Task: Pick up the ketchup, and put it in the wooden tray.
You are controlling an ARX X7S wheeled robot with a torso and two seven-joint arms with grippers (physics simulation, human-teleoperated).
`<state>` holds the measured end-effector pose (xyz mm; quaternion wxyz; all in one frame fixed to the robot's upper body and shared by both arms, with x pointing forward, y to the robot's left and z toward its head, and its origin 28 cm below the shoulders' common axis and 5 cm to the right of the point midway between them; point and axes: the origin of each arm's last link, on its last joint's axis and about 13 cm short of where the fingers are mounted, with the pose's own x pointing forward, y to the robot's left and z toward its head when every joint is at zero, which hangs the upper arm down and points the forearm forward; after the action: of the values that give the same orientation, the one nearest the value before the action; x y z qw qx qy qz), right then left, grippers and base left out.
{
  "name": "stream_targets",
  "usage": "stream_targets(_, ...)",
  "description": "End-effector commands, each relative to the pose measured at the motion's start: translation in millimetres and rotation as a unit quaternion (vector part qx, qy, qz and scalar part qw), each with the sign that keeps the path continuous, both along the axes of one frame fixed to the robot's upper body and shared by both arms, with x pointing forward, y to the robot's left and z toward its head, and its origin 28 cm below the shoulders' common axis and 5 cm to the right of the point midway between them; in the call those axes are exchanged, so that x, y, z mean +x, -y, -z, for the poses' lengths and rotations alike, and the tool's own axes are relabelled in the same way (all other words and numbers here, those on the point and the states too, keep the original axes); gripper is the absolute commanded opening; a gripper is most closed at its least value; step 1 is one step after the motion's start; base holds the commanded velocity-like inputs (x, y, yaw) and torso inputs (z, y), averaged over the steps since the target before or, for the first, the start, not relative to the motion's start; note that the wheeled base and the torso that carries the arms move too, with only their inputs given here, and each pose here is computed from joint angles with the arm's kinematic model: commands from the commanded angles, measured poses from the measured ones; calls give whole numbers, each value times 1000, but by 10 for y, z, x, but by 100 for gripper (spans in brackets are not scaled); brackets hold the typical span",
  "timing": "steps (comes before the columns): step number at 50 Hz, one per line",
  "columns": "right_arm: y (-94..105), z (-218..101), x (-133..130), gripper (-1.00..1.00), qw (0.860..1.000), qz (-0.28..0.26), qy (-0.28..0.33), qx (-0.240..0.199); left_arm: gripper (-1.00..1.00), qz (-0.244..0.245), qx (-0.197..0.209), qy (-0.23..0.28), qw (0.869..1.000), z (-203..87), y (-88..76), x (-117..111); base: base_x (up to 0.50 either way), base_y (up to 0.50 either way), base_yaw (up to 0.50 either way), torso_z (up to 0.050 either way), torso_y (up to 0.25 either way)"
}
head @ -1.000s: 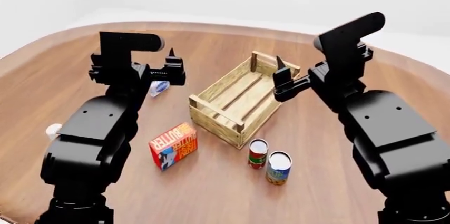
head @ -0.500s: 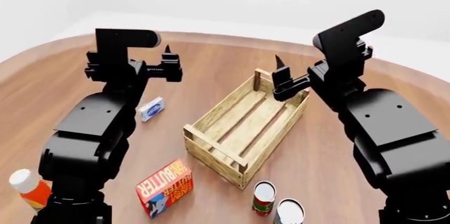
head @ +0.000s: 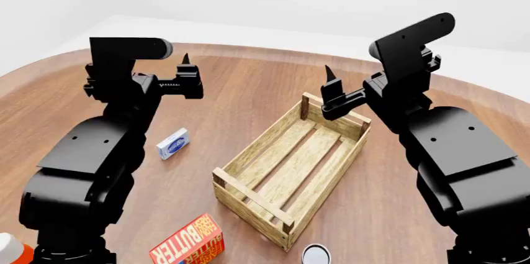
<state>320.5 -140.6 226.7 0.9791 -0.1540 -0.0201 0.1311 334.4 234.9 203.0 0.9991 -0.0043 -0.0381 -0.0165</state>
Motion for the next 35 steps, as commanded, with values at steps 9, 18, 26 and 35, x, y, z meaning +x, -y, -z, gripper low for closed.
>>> stream_targets(9, 30, 23, -22, 100, 1000, 11, 7, 9, 100, -69, -20, 1, 997, -235, -510, -621, 0, 0, 0, 0, 0)
stream_targets(18, 21, 17, -13, 100, 1000, 12, 13, 9, 100, -101, -21, -18, 994, -188, -698, -894, 0, 0, 0, 0, 0)
stream_targets(26, -7, -8, -15, 100, 1000, 6, 10, 11, 100, -138, -2, -50, 989, -101, -833, -1213, 0, 0, 0, 0, 0)
stream_targets(35, -45, -66, 4, 100, 1000, 2, 4, 14, 100, -171, -2, -74, 983, -47, -932, -1484, 0, 0, 0, 0, 0)
